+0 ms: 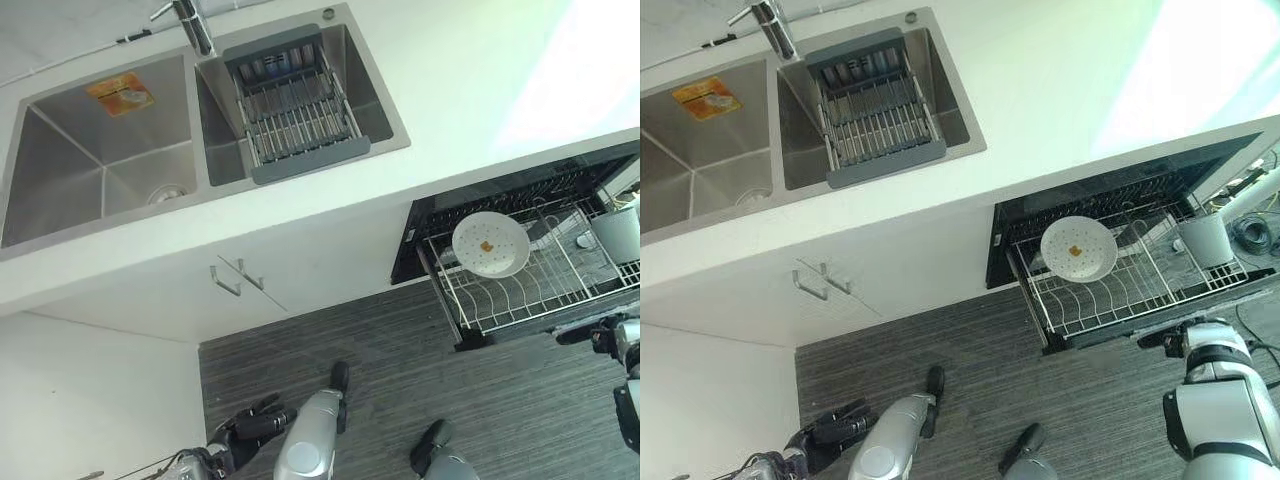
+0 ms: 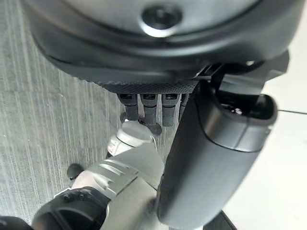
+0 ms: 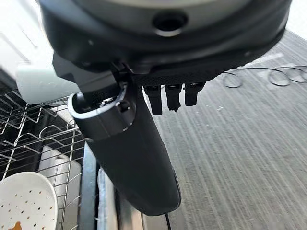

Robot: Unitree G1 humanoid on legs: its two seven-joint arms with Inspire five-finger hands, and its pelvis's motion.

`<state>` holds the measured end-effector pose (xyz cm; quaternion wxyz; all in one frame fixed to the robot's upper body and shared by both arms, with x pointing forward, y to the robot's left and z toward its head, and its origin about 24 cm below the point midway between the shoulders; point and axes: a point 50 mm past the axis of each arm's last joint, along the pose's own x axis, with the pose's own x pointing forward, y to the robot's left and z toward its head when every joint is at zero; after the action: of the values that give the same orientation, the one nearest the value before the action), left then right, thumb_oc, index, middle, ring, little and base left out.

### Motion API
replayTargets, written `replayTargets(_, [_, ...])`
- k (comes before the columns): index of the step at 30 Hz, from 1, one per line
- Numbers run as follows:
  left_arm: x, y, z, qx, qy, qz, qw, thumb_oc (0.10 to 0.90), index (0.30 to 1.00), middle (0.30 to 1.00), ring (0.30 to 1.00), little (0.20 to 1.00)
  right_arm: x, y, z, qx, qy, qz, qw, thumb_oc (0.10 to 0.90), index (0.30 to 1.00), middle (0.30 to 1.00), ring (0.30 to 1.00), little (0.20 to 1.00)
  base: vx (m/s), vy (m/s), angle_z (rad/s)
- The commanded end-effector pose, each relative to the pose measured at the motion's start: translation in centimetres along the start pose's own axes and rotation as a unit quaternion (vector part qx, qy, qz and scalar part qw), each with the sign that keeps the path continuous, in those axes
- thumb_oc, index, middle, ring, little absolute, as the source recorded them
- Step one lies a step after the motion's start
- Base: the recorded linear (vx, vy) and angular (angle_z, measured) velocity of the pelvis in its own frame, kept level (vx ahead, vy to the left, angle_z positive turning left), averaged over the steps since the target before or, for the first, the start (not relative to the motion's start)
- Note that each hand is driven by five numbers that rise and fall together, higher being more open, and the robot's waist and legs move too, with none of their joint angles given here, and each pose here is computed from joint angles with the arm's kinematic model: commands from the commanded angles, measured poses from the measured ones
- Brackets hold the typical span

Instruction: Place the dishes in the dishwasher.

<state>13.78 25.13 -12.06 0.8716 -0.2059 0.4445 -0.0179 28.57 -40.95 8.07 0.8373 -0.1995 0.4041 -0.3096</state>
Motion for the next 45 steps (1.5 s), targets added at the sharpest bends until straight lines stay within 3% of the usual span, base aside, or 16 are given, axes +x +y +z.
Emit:
replayTargets(1, [-0.6, 0.1, -0.1, 0.019, 0.004, -0.006, 1.0, 0.8, 0.9, 0.9, 0.9, 0.9, -3.1, -5.2, 8.0, -0.006, -0.147, -0.084, 0.986, 0.8, 0.9, 0.9, 0.9, 0.9, 0.16, 0.139, 0.14])
replayTargets(8, [-1.4, 0.9, 0.1, 0.026, 0.004, -0.005, 1.0, 0.8, 0.9, 0.9, 0.9, 0.9, -7.0, -8.2, 13.5, 0.001, -0.229, -0.137, 0.964, 0.8, 0.9, 0.9, 0.9, 0.9, 0.18, 0.092, 0.27])
replayTargets(10, [-1.6, 1.2, 0.3, 0.03, 0.006, -0.002, 1.0, 0.8, 0.9, 0.9, 0.9, 0.9, -8.2, -8.3, 15.1, 0.071, -0.245, -0.113, 0.96, 0.8, 0.9, 0.9, 0.9, 0.9, 0.21, 0.051, 0.23])
replayTargets(15, [-2.0, 1.8, 0.6, 0.031, -0.003, 0.002, 1.0, 0.8, 0.9, 0.9, 0.9, 0.9, -10.9, -8.3, 18.4, 0.128, -0.313, -0.111, 0.935, 0.8, 0.9, 0.9, 0.9, 0.9, 0.14, 0.022, 0.17])
replayTargets(19, [-2.2, 2.2, 0.6, 0.041, -0.001, 0.008, 0.999, 0.8, 0.9, 0.9, 0.9, 0.9, -10.7, -8.1, 18.2, 0.112, -0.313, -0.103, 0.938, 0.8, 0.9, 0.9, 0.9, 0.9, 0.11, -0.021, 0.12])
replayTargets(21, [-2.3, 2.4, 0.8, 0.052, -0.007, 0.01, 0.999, 0.8, 0.9, 0.9, 0.9, 0.9, -9.0, -6.8, 16.7, 0.102, -0.29, -0.08, 0.948, 0.8, 0.9, 0.9, 0.9, 0.9, 0.03, -0.099, 0.03])
replayTargets(24, [-2.2, 2.3, 1.5, 0.057, -0.018, 0.015, 0.998, 0.8, 0.9, 0.9, 0.9, 0.9, -6.6, -4.1, 14.0, 0.034, -0.257, 0.029, 0.965, 0.8, 0.9, 0.9, 0.9, 0.9, -0.05, -0.096, -0.1])
replayTargets(28, [-1.9, 2.5, 0.7, 0.059, 0.004, 0.018, 0.998, 0.8, 0.9, 0.9, 0.9, 0.9, -3.7, 0.6, 9.5, 0.09, -0.21, 0.155, 0.961, 0.8, 0.9, 0.9, 0.9, 0.9, -0.03, -0.003, -0.3])
replayTargets(30, [-1.3, 1.7, 0.8, 0.046, -0.009, 0.006, 0.999, 0.8, 0.9, 0.9, 0.9, 0.9, -2.3, 4.2, 6.1, 0.072, -0.193, 0.209, 0.956, 0.8, 0.9, 0.9, 0.9, 0.9, -0.04, 0.14, -0.5])
replayTargets(32, [-0.4, 0.5, 1.2, 0.07, -0.024, -0.015, 0.997, 0.8, 0.9, 0.9, 0.9, 0.9, -1.1, 9.3, -0.9, 0.067, -0.148, 0.276, 0.947, 0.8, 0.9, 0.9, 0.9, 0.9, 0.0, 0.27, -0.41])
replayTargets(38, [-0.3, 0.5, 0.9, 0.088, -0.045, -0.009, 0.995, 0.8, 0.9, 0.9, 0.9, 0.9, -1.7, 13.8, -12.2, 0.084, -0.074, 0.363, 0.925, 0.8, 0.9, 0.9, 0.9, 0.9, 0.06, 0.219, -0.41])
replayTargets(45, [0.6, 0.4, 1.9, 0.089, -0.04, 0.022, 0.995, 0.8, 0.9, 0.9, 0.9, 0.9, -3.6, 16.7, -17.8, 0.13, -0.031, 0.386, 0.913, 0.8, 0.9, 0.9, 0.9, 0.9, 0.04, -0.254, 0.9])
